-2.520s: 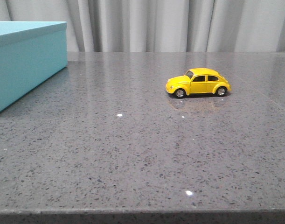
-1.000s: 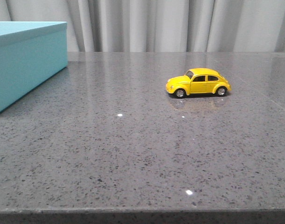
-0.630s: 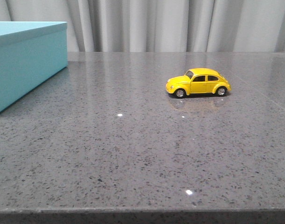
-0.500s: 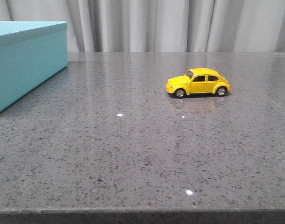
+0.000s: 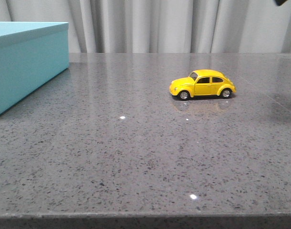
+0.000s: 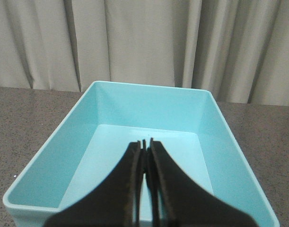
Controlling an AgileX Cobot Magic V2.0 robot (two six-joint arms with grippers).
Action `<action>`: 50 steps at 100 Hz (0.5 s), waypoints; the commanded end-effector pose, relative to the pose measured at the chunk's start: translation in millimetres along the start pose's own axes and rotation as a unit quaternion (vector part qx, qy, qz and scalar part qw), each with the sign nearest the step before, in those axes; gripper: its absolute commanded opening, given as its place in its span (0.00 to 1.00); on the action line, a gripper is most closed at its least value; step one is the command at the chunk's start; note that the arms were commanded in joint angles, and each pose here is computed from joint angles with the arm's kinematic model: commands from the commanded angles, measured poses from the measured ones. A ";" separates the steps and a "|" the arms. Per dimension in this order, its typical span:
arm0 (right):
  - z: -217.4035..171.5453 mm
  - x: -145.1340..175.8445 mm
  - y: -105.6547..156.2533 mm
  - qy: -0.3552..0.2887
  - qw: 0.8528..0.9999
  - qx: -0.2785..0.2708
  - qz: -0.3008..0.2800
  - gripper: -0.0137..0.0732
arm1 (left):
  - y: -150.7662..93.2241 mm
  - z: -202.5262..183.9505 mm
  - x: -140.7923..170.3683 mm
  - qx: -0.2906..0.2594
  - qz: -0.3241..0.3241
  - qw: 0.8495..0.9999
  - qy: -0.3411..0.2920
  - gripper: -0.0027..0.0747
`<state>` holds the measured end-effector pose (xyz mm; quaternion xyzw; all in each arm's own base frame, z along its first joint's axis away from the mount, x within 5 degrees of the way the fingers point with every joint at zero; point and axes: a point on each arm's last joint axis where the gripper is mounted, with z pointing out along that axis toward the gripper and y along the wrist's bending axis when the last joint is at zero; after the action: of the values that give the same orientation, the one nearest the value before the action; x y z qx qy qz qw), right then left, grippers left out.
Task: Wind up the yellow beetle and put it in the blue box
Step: 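Lower the open right gripper down over the yellow beetle car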
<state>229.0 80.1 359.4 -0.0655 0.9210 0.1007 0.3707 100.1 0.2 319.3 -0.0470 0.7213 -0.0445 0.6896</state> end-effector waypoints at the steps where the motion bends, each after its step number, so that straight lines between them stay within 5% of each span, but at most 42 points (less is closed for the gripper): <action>1: -4.2 -19.7 11.0 -0.016 1.000 -0.017 -0.006 0.74 | -1.8 0.1 -16.5 0.005 -0.005 0.999 -0.048 0.01; 50: 62.4 -59.7 47.0 0.115 0.993 -0.014 0.033 0.74 | -1.8 0.1 -16.5 0.005 -0.005 0.999 -0.048 0.01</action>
<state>300.0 141.0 345.3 -0.0628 0.9652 0.1045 0.2312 100.1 0.2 319.3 -0.0470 0.7213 -0.0445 0.6896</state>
